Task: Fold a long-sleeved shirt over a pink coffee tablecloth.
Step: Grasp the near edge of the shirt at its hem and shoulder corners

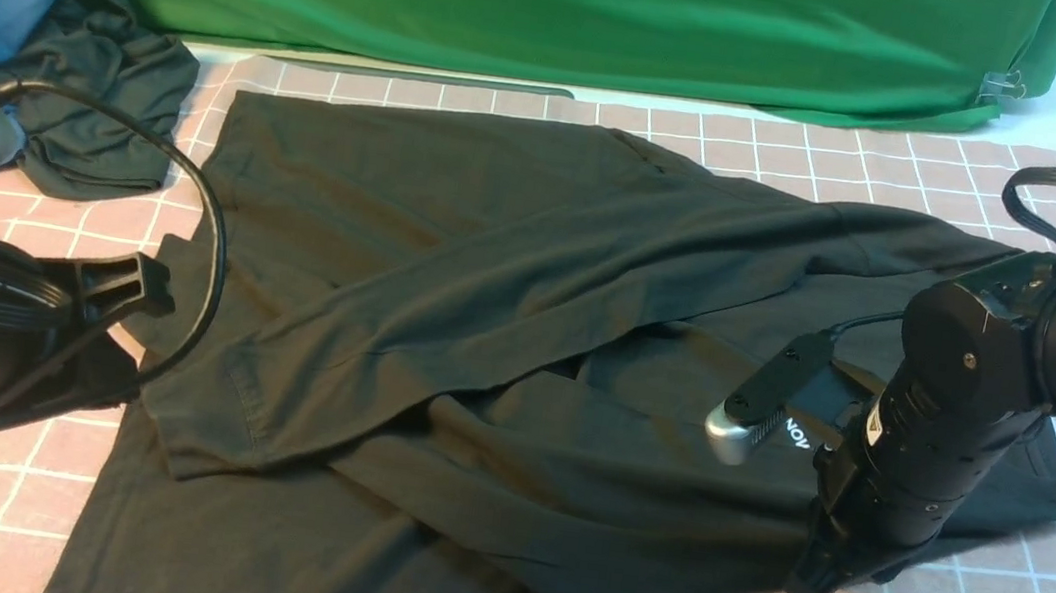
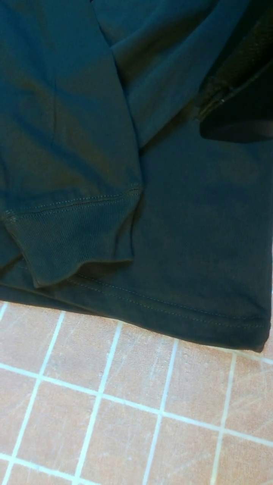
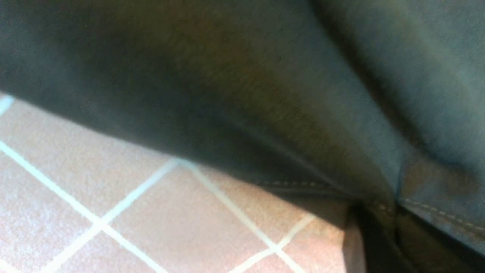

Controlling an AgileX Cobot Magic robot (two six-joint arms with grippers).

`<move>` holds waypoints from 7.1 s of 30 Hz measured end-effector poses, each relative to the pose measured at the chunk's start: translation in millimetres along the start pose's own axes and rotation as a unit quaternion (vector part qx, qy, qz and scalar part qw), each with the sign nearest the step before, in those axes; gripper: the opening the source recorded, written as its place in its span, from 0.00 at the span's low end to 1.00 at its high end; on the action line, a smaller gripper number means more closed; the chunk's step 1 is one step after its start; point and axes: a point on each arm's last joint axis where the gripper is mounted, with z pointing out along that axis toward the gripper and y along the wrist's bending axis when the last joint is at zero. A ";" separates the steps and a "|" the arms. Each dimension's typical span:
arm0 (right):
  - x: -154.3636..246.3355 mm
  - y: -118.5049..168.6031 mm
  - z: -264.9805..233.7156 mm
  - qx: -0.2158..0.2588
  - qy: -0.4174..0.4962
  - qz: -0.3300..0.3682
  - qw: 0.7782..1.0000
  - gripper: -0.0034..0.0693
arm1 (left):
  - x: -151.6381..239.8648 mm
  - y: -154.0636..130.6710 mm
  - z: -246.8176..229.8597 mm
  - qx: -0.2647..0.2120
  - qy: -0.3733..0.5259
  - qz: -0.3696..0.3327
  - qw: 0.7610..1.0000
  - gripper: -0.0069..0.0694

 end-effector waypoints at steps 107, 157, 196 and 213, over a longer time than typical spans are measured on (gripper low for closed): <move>61.7 -58.8 -97.7 -0.028 -0.063 0.223 0.972 0.13 | 26.0 50.0 95.7 -0.179 0.221 0.017 0.959 0.15; 72.4 -57.8 -28.9 -0.001 -0.078 0.325 0.942 0.86 | 24.5 48.2 25.2 -0.197 0.111 0.032 0.974 0.15; 60.7 -66.7 -27.8 0.000 -0.081 0.293 0.953 0.10 | 24.2 46.1 26.2 -0.185 0.108 0.028 0.976 0.15; 52.0 -7.4 -50.5 -0.039 -0.027 0.124 0.991 0.66 | 24.7 45.5 26.3 -0.182 0.110 0.025 0.977 0.15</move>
